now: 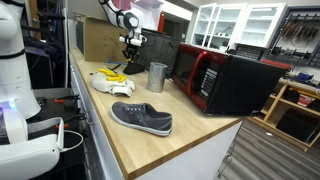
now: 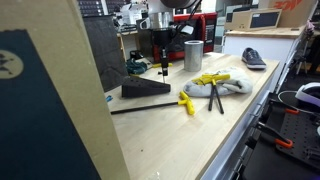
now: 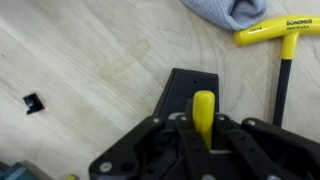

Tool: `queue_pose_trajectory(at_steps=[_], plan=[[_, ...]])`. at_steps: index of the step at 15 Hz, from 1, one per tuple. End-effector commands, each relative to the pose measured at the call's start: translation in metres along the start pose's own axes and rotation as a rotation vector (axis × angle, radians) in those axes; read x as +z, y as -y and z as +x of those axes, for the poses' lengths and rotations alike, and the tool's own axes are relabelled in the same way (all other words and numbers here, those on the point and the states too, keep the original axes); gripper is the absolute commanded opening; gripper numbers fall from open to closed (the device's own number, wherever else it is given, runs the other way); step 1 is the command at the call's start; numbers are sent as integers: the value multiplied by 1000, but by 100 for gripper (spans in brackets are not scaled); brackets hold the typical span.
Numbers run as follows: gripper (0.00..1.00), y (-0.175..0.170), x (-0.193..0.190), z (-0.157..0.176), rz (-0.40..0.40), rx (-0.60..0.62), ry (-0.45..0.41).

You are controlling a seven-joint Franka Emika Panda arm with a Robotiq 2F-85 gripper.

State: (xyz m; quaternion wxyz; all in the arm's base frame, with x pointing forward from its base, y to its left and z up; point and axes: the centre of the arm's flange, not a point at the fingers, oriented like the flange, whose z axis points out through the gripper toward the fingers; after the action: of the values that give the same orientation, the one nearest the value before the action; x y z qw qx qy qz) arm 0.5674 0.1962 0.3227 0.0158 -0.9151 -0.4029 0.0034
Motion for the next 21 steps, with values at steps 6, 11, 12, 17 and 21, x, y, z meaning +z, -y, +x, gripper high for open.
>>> queue_pose_trajectory(at_steps=[6, 11, 12, 17, 21], plan=[[2, 11, -13, -15, -16, 481, 1], [2, 6, -13, -11, 30, 752, -2], [2, 7, -14, -11, 40, 806, -7], [2, 3, -32, -15, 58, 1066, -50], [2, 1, -51, -15, 91, 1183, -81]])
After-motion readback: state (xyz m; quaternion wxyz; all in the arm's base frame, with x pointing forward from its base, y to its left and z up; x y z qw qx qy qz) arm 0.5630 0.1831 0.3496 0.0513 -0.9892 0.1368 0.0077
